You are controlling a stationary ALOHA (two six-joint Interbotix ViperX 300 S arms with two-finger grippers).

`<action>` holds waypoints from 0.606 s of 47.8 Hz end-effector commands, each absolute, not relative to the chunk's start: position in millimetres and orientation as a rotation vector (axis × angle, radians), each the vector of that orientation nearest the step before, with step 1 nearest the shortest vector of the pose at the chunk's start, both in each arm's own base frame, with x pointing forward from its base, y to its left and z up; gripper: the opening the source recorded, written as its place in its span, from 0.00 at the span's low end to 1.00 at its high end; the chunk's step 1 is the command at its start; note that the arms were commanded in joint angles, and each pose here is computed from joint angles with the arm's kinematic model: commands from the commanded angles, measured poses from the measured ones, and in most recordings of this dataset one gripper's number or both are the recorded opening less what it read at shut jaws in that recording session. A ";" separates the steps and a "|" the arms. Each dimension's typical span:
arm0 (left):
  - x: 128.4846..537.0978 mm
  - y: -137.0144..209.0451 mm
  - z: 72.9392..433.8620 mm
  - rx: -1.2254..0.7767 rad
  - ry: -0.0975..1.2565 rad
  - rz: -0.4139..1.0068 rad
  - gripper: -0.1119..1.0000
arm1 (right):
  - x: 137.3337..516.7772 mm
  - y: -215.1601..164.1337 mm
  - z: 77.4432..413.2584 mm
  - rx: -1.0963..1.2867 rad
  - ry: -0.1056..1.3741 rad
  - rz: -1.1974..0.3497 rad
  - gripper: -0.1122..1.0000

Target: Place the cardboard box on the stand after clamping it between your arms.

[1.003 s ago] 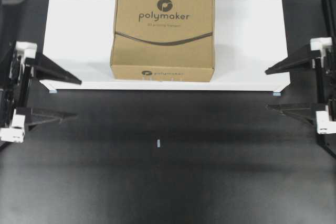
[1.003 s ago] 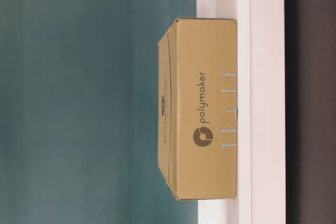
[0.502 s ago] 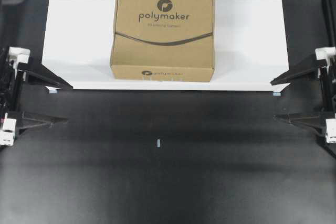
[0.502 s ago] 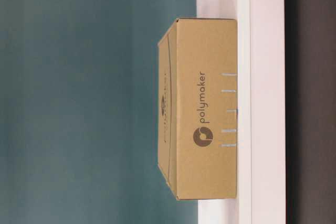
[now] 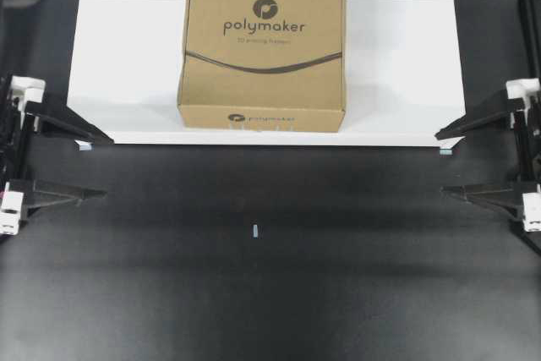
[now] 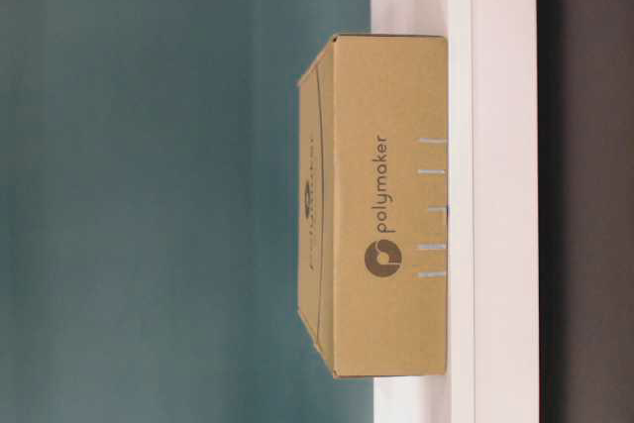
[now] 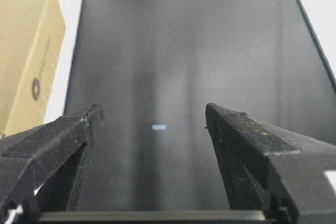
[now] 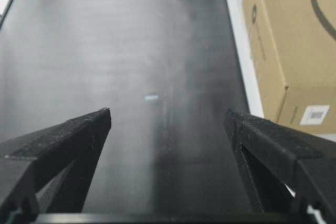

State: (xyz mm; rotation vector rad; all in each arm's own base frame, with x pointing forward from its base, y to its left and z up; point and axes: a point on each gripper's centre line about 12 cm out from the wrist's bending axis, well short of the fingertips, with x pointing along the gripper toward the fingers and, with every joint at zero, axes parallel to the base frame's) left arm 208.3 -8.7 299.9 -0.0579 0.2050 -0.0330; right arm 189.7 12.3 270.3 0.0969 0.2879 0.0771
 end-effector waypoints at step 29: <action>203.7 -8.7 306.0 -0.058 0.185 -0.035 0.79 | 185.2 11.7 268.0 0.112 0.250 0.069 0.85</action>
